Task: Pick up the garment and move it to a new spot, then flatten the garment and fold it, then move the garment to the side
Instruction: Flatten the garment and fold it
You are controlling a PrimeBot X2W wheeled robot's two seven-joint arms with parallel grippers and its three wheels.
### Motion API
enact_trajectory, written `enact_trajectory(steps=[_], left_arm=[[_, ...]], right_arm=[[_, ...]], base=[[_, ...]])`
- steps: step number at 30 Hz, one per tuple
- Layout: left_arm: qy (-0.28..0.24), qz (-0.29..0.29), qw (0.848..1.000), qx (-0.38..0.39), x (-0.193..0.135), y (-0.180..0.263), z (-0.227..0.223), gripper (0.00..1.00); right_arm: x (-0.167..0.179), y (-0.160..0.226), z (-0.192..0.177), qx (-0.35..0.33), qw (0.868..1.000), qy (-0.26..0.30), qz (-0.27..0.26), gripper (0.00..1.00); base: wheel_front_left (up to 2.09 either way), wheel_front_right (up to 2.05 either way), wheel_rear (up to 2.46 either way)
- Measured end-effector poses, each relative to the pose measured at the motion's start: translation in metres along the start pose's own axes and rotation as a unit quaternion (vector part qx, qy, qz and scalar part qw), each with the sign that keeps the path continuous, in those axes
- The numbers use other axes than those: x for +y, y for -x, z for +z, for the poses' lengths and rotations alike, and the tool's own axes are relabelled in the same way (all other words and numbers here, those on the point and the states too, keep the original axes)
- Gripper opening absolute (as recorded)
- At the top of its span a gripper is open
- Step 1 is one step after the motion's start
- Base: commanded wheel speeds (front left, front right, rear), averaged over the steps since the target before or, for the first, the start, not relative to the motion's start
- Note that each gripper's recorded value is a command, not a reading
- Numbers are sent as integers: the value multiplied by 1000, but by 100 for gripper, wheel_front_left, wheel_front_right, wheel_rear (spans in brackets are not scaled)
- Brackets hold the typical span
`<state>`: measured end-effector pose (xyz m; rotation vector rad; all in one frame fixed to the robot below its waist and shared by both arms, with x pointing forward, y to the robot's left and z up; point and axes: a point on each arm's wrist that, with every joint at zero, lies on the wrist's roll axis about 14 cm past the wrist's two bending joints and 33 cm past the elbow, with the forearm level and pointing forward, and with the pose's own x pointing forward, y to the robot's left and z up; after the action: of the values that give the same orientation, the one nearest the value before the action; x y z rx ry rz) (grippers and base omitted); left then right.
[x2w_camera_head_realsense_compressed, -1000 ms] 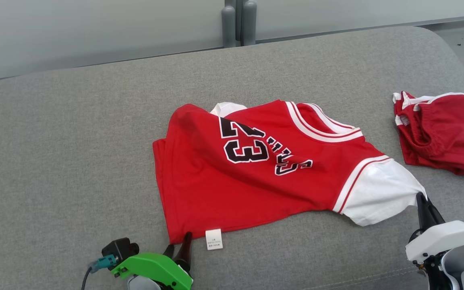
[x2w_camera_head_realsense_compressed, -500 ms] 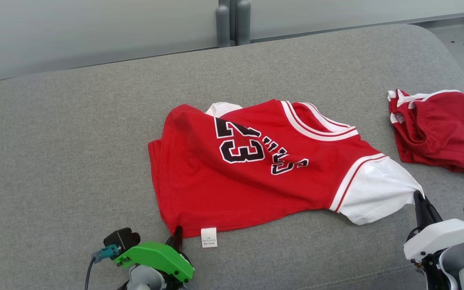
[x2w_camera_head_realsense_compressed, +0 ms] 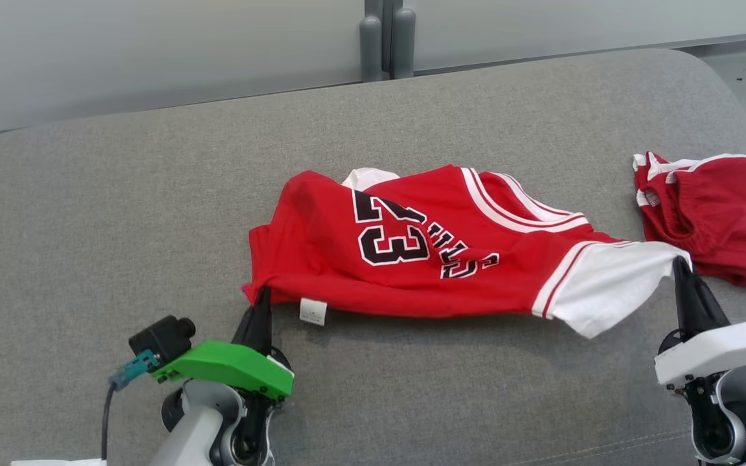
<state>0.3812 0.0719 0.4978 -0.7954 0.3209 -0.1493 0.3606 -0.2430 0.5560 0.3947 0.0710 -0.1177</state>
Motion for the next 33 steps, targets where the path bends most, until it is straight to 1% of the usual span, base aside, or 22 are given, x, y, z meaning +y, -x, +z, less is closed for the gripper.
enact_trajectory(steps=[4, 8, 11, 12, 14, 15, 16, 20, 26, 31, 33], left_arm=[[-15, -36, 998, -53, -24, -1, 36, 0], [-27, -81, 991, -105, -56, 4, 72, 0], [-42, -114, 982, -143, -80, 13, 99, 0], [-48, -137, 975, -170, -97, 21, 116, 0], [-55, -156, 967, -194, -111, 30, 133, 0], [-55, -156, 967, -194, -111, 30, 133, 0], [-58, -166, 963, -206, -118, 34, 141, 0], [-68, -204, 945, -248, -147, 56, 172, 0], [-84, -259, 917, -291, -188, 88, 208, 0], [-94, -303, 895, -315, -220, 115, 229, 0], [-99, -314, 890, -316, -228, 122, 232, 0]], right_arm=[[17, -1, 27, -36, 999, 6, 31, 0], [37, 0, 60, -74, 995, 17, 64, 0], [54, 5, 83, -99, 991, 22, 92, 0], [64, 9, 100, -120, 986, 25, 109, 0], [74, 16, 119, -143, 981, 25, 125, 0], [74, 16, 119, -143, 981, 25, 125, 0], [79, 19, 127, -154, 979, 23, 133, 0], [96, 38, 165, -205, 965, 17, 165, 0], [112, 74, 220, -284, 938, 6, 198, 0], [120, 101, 254, -336, 918, 16, 212, 0], [124, 108, 264, -351, 911, 21, 217, 0]], base=[[0, 0, 0], [0, 0, 0], [0, 0, 0], [0, 0, 0], [0, 0, 0], [0, 0, 0], [0, 0, 0], [0, 0, 0], [0, 0, 0], [0, 0, 0], [0, 0, 0]])
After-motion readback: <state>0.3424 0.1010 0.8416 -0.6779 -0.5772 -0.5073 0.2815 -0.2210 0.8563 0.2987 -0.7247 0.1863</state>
